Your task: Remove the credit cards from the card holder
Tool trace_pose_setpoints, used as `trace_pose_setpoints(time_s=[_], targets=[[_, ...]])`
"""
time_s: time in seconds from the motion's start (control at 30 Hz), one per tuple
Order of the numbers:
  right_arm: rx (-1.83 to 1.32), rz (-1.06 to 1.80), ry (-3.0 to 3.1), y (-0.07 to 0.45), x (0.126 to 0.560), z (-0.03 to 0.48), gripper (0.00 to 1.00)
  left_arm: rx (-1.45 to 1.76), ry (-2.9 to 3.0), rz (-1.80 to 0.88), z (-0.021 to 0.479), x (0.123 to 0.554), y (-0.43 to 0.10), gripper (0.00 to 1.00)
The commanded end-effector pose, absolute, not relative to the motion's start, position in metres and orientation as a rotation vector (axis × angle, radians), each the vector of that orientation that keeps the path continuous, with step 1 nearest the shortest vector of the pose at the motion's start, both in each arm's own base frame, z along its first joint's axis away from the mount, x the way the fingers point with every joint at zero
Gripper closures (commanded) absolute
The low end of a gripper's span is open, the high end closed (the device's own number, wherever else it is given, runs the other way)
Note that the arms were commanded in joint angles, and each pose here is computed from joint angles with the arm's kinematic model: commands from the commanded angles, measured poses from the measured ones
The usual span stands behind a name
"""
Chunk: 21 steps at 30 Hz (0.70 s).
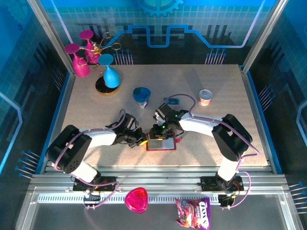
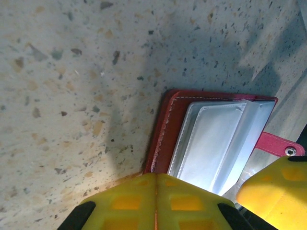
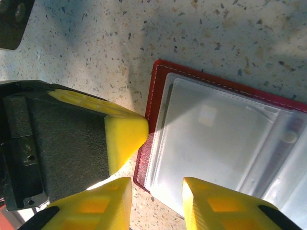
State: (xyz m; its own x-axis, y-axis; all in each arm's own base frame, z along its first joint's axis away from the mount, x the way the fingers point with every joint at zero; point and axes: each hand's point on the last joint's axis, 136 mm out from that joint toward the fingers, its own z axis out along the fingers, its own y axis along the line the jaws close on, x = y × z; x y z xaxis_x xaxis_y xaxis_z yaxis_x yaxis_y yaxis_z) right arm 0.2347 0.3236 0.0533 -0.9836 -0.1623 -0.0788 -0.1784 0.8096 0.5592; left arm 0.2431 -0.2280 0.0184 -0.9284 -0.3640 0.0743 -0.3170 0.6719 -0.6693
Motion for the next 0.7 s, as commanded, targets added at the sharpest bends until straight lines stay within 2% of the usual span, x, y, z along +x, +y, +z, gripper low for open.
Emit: trace_pose_setpoints(time_s=[0.0,0.2,0.67], targets=[[-0.270,0.943,2.991,0.326,0.229,0.044,0.66,-0.589,2.865,-1.083,0.007,0.232,-0.225,0.93],[-0.277,0.961,2.990,0.328,0.227,0.042,0.59,-0.584,2.871,-1.071,0.008,0.231,-0.224,0.93],[-0.260,0.841,3.051,0.315,0.222,0.027,0.51,-0.570,2.887,-1.051,0.005,0.230,-0.223,0.93]])
